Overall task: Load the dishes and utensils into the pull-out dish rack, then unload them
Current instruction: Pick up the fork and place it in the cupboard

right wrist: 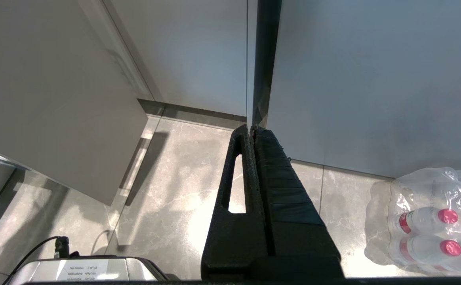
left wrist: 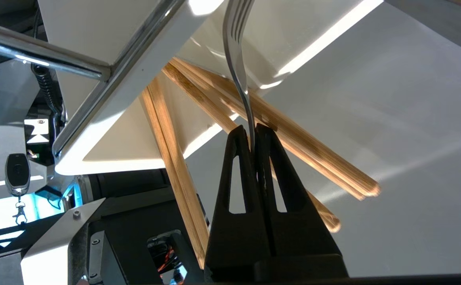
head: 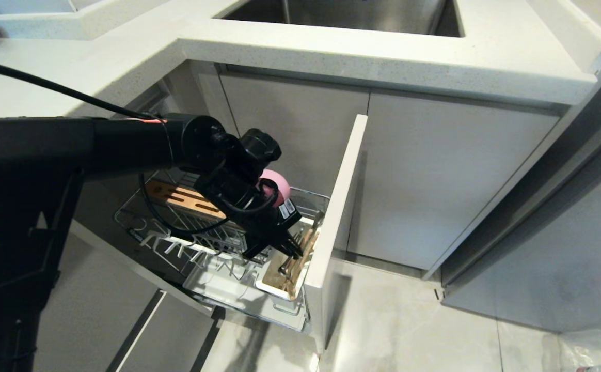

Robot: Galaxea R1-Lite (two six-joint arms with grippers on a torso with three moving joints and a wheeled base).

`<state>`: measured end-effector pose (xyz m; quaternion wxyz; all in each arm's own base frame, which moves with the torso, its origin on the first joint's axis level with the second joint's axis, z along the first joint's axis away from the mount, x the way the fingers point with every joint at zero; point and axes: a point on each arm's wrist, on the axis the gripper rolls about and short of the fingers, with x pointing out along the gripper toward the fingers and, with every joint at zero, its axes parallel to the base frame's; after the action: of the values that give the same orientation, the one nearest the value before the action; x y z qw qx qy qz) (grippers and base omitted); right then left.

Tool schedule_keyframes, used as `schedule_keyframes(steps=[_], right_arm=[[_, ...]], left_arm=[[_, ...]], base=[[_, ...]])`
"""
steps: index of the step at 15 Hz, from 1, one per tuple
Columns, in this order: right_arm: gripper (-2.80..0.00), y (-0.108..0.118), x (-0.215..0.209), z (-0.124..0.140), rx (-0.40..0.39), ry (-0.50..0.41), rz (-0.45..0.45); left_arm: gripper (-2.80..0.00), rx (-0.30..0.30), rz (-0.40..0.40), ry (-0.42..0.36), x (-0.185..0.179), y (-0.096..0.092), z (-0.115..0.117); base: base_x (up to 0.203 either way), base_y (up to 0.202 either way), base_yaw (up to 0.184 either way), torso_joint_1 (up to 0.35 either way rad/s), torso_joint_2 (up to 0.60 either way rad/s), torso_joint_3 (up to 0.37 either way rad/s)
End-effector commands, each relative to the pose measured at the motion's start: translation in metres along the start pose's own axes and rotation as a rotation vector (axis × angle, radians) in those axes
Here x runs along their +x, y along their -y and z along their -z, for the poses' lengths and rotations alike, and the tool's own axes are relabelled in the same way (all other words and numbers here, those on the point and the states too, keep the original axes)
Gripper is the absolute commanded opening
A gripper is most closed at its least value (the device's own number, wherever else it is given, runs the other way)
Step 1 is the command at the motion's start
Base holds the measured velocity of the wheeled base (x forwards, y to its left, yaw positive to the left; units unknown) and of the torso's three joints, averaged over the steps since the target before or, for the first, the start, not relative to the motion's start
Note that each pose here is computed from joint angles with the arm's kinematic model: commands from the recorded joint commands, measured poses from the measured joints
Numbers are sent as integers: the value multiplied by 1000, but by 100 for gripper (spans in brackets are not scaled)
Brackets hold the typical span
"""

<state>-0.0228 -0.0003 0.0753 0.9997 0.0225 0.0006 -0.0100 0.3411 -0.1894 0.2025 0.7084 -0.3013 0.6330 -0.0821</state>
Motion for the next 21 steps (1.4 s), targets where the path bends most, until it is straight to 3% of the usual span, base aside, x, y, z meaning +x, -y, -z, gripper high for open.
schedule_keyframes(steps=[1,6,10,21], right_arm=[[-280,0,0,0,1,-1,0],[-280,0,0,0,1,-1,0],[-280,0,0,0,0,-1,0],[-280,0,0,0,0,-1,0]], left_arm=[[-280,-10,-9,-8,4,-1,-1],[-280,-17,9,10,-7,1,3],[-280,-17,64,49,-40,6,17],[-280,-66,57,36,-37,7,18]], base=[[0,0,0,0,0,0],[0,0,0,0,0,0],[0,0,0,0,0,0],[0,0,0,0,0,0]])
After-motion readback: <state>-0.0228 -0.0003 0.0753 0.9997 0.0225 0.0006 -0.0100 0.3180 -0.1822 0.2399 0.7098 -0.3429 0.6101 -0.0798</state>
